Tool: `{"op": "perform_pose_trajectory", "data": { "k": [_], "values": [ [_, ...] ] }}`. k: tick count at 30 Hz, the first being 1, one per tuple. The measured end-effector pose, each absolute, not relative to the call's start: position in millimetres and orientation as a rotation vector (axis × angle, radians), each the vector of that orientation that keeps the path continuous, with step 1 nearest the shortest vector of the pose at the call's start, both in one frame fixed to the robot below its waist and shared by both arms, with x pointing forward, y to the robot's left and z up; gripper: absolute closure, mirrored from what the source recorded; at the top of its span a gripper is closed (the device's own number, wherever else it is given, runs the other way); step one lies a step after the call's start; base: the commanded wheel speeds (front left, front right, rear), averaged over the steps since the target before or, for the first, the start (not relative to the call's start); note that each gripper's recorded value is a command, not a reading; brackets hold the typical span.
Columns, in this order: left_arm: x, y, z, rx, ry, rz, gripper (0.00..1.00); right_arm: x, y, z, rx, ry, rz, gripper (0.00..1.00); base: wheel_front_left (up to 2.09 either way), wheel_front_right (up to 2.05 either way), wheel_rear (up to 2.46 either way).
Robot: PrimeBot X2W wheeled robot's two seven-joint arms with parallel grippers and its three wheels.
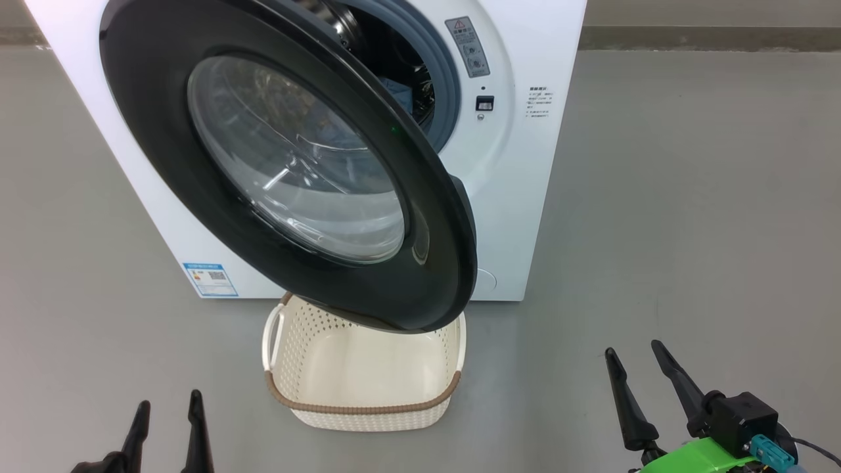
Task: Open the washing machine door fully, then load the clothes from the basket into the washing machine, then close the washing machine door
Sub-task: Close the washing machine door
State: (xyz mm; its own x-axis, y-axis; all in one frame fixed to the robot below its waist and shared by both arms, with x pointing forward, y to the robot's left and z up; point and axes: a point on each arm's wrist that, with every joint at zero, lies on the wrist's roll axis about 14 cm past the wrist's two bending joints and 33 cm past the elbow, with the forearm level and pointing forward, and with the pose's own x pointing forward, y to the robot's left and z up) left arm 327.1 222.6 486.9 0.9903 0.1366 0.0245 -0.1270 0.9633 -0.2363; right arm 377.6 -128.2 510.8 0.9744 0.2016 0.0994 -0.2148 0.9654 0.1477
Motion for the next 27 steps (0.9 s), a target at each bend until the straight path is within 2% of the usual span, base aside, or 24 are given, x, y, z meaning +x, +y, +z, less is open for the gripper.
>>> {"op": "perform_pose_trajectory", "data": {
  "k": [4,5,6,7,19,27],
  "values": [
    [327,222,487,-0.240,-0.041,0.130,0.00,378,-128,510,0.159,-0.080,0.212,0.00,0.00,0.00,0.00],
    [327,222,487,-0.240,-0.040,0.130,0.00,378,-128,509,0.159,-0.079,0.212,0.50,0.00,0.00,0.00],
    [327,222,486,-0.240,-0.040,0.129,0.00,378,-128,509,0.159,-0.079,0.212,0.81,0.00,0.00,0.00],
    [327,222,486,-0.240,-0.039,0.129,0.00,378,-128,509,0.159,-0.079,0.212,1.00,0.00,0.00,0.00],
    [325,222,484,-0.243,-0.032,0.135,0.00,381,-127,515,0.170,-0.098,0.213,1.00,0.00,0.00,0.00],
    [323,223,483,-0.251,-0.030,0.144,0.00,399,-113,587,0.184,-0.311,0.267,1.00,0.00,0.00,0.00]
  ]
}}
